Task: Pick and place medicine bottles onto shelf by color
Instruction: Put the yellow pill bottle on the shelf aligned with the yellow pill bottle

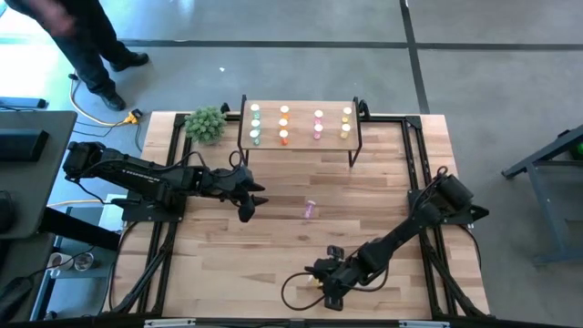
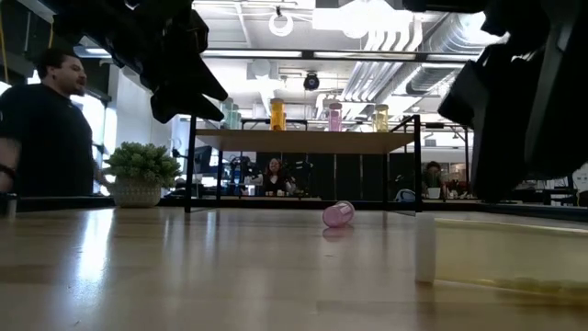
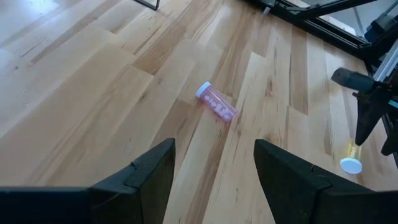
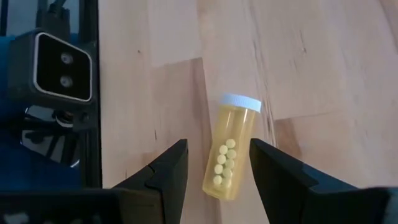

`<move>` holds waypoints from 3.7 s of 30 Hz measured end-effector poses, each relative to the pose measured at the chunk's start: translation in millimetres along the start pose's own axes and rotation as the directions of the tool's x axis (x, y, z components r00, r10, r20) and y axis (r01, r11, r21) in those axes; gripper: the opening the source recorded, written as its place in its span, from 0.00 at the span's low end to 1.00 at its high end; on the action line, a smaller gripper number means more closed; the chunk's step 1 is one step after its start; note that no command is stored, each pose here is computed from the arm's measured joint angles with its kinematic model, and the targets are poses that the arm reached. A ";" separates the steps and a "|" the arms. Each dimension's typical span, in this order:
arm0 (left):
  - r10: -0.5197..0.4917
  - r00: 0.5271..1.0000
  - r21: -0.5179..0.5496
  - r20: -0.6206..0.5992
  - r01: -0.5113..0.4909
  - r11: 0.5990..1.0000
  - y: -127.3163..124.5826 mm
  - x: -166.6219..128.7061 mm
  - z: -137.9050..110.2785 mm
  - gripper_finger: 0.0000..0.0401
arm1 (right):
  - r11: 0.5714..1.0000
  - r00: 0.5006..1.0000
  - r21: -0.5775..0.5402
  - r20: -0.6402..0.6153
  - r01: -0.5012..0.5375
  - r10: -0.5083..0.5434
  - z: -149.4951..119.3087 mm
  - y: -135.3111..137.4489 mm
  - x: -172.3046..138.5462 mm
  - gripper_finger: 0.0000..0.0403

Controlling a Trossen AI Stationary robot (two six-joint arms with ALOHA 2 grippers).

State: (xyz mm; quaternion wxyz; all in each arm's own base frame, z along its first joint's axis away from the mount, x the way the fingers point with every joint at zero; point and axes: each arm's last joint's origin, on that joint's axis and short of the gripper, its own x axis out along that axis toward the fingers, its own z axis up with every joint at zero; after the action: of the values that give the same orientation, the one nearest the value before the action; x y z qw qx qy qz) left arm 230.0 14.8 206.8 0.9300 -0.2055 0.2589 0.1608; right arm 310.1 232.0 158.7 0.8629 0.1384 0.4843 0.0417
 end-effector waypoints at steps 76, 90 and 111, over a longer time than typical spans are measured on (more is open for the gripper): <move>-0.163 0.986 0.231 0.021 0.154 0.961 2.5 0.8 11.1 0.52 | 0.981 0.905 0.152 0.388 0.123 -0.174 35.6 -5.6 -30.2 0.19; -0.297 0.927 0.333 0.231 0.212 0.919 -8.3 -4.6 32.4 0.52 | 0.916 0.609 0.178 0.699 0.360 -0.375 87.6 -26.4 -69.1 0.19; -0.454 0.728 0.406 0.514 0.260 0.876 -26.3 -24.1 58.8 0.52 | 0.843 0.380 0.180 0.831 0.507 -0.406 132.1 -52.4 -119.3 0.19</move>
State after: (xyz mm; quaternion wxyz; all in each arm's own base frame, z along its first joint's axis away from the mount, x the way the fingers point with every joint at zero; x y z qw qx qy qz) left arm 245.5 14.8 273.8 0.9966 -0.0445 -0.0694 -0.0096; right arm 355.8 130.9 307.5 0.9684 -0.0436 0.0201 -0.2447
